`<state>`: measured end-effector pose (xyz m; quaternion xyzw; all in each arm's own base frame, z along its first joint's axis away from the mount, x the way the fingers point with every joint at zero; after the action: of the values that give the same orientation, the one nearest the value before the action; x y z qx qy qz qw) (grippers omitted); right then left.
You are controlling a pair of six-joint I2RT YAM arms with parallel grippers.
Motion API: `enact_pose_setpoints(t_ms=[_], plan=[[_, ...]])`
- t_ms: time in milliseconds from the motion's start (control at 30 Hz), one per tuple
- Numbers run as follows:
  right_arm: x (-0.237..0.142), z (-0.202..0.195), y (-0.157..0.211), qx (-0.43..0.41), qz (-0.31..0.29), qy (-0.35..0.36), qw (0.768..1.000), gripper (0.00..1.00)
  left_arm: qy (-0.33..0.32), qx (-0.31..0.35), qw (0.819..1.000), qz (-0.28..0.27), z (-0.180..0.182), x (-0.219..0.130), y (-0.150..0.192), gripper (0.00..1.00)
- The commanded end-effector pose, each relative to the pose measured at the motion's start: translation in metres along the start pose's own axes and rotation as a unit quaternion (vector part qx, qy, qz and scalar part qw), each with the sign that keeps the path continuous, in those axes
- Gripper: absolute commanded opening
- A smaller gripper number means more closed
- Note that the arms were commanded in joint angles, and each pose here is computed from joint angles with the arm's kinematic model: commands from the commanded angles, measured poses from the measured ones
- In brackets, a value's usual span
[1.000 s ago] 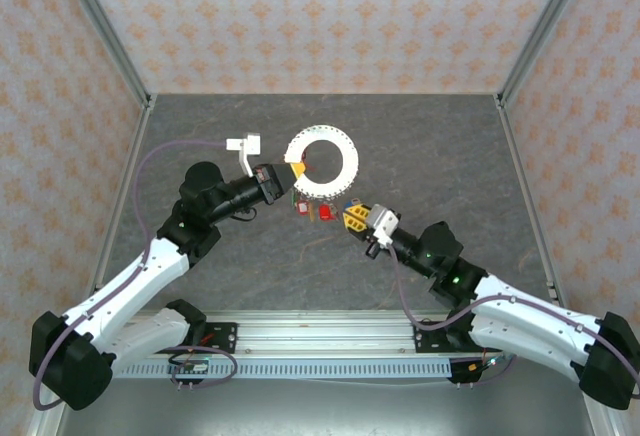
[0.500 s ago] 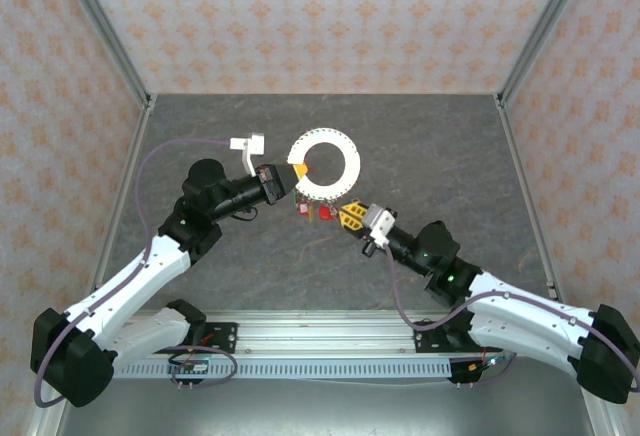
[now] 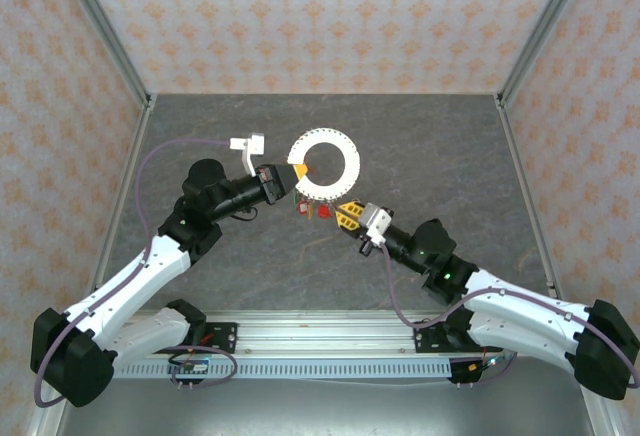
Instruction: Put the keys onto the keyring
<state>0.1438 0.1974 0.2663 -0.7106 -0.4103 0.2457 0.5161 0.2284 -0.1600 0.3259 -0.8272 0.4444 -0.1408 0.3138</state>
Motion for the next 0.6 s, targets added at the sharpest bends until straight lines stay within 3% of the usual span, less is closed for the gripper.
enact_pose_setpoints(t_ms=[0,567], plan=[[-0.001,0.001,-0.012,0.008,-0.021,-0.015,1.0,0.15,0.036,0.034,0.998,-0.029,-0.022,-0.006,-0.016,0.0],[0.007,-0.006,-0.018,-0.003,-0.034,0.018,0.999,0.19,0.029,0.026,0.999,-0.027,-0.019,-0.004,-0.015,0.0]])
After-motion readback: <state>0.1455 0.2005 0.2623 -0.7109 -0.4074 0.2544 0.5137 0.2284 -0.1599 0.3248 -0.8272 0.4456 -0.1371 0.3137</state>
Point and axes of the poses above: each hand's point on the last joint's axis, 136 mm out from that joint toward the fingers, its own x axis out along the fingers, its own z axis along the line the jaws close on, y = z × x, the point moved 9 cm from there along -x, back along the fingers, and after that the axes turned 1 degree about -x, right-handed, at the moved point
